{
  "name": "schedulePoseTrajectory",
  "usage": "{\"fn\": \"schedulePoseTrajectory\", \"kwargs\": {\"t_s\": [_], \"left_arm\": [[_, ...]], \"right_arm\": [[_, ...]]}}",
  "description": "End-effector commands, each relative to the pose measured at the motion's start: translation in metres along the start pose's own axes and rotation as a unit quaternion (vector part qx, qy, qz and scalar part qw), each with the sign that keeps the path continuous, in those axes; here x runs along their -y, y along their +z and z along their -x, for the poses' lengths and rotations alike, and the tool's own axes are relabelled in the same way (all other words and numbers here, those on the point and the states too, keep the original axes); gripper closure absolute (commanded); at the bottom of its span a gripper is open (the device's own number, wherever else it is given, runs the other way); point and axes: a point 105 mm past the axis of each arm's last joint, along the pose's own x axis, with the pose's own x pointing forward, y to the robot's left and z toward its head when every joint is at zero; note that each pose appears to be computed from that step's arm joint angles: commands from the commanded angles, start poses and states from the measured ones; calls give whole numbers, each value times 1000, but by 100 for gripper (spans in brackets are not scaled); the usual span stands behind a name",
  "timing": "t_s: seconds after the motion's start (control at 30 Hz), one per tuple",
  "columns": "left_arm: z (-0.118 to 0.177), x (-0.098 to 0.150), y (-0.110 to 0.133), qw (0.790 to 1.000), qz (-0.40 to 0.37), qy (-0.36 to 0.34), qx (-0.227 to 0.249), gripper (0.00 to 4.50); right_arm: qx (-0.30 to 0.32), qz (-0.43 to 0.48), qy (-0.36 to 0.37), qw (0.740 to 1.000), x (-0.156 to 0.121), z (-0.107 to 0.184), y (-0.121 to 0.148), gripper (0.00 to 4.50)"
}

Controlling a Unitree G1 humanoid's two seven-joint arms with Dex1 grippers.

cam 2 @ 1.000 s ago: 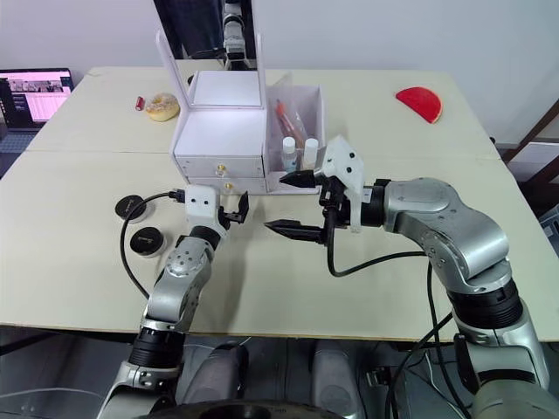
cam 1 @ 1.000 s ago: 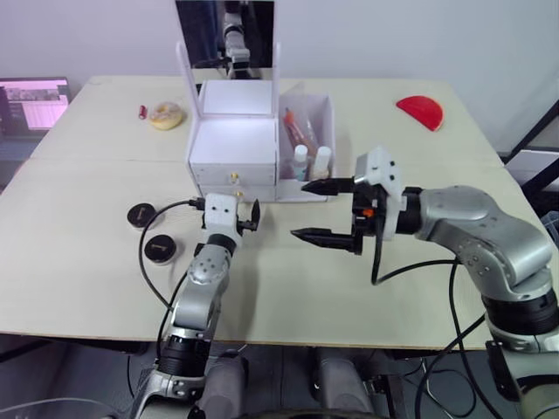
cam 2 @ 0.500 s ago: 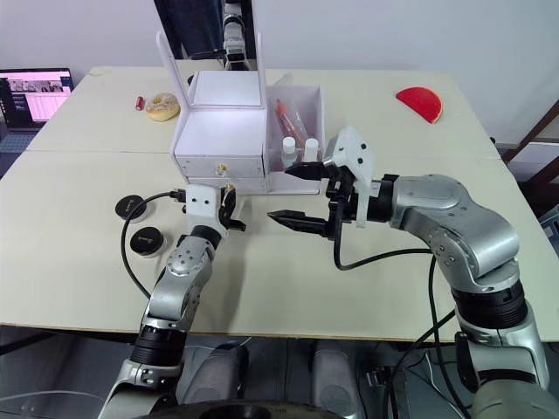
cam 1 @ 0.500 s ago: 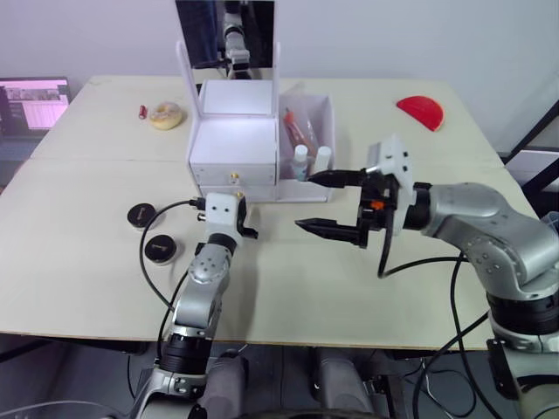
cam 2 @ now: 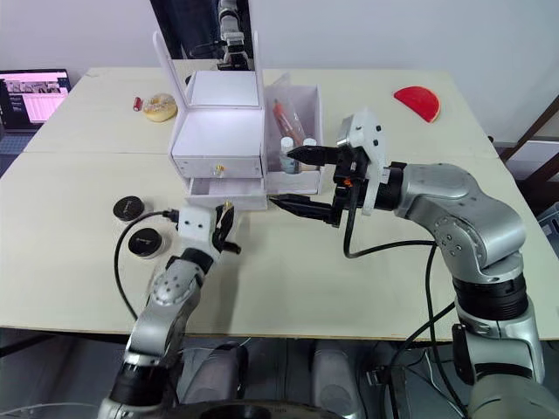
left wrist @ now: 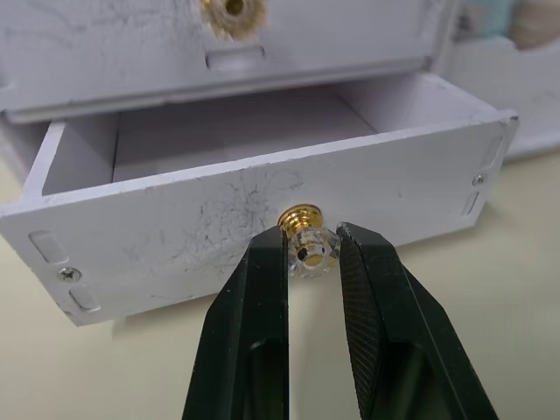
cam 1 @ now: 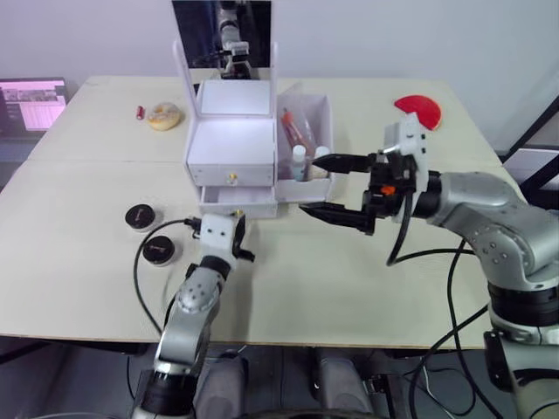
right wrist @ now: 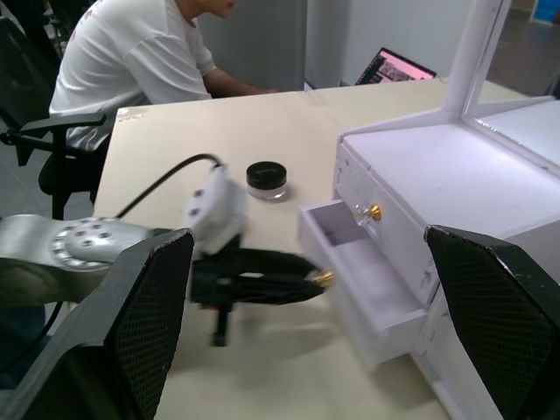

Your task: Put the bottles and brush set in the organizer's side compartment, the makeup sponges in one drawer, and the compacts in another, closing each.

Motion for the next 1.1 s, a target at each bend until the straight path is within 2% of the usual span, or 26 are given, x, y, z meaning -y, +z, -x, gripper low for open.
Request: {"fn": "schedulePoseTrajectory", "kwargs": {"t_s": [0.03, 0.2, 0.43, 1.03, 1.1], "left_arm": [[16, 7, 9, 999, -16, -30, 15, 421], [38, 12, 4, 998, -17, -58, 0, 421], [51, 10, 4, 999, -15, -50, -14, 421], [55, 0, 0, 998, -20, -37, -37, 421], [55, -1, 1, 998, -22, -36, -37, 316]], "right_arm": [[20, 25, 6, 999, 1, 1, 14, 0], [16, 25, 13, 999, 3, 0, 13, 0], [13, 28, 18, 999, 5, -2, 12, 0], [17, 30, 11, 999, 7, -4, 12, 0], [17, 30, 9, 999, 7, -4, 13, 0]]}}
